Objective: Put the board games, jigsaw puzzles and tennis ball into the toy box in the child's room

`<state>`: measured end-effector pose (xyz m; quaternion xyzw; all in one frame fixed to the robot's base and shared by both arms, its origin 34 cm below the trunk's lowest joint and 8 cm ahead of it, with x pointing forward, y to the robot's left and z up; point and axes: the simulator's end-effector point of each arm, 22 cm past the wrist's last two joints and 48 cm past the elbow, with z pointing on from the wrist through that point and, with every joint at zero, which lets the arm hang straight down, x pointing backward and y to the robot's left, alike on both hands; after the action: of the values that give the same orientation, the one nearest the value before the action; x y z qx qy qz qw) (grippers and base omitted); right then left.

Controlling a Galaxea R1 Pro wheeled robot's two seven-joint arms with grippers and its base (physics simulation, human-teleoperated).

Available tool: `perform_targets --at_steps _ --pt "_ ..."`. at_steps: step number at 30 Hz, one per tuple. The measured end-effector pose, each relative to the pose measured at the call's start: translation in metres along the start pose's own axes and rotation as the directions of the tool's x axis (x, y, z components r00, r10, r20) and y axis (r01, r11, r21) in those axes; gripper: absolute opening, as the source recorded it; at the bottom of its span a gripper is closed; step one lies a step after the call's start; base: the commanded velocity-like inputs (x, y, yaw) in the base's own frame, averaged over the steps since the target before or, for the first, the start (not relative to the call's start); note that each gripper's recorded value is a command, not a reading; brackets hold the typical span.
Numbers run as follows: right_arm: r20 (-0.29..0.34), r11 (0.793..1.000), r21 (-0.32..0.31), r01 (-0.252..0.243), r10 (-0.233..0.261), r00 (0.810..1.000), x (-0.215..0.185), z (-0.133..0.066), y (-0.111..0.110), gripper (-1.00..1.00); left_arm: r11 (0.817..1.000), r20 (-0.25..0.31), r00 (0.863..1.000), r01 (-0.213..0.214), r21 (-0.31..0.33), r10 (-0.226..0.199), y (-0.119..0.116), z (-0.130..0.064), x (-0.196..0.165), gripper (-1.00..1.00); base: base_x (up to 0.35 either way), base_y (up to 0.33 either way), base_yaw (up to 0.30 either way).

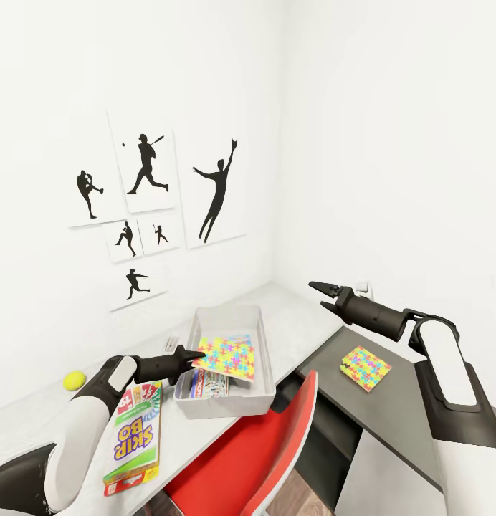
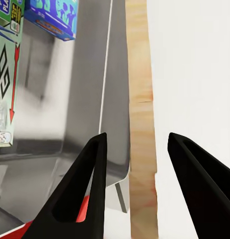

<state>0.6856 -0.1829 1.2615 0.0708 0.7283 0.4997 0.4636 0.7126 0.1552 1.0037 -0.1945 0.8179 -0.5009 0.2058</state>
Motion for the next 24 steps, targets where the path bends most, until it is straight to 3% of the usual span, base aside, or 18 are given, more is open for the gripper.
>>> perform_targets --at_steps 24 --pt "0.000 1.000 0.000 0.000 0.000 1.000 0.0000 0.0000 0.0001 1.00 1.000 0.003 1.000 -0.004 0.016 0.004 -0.0047 -0.0012 -0.0019 -1.00 0.000 0.000 0.000"
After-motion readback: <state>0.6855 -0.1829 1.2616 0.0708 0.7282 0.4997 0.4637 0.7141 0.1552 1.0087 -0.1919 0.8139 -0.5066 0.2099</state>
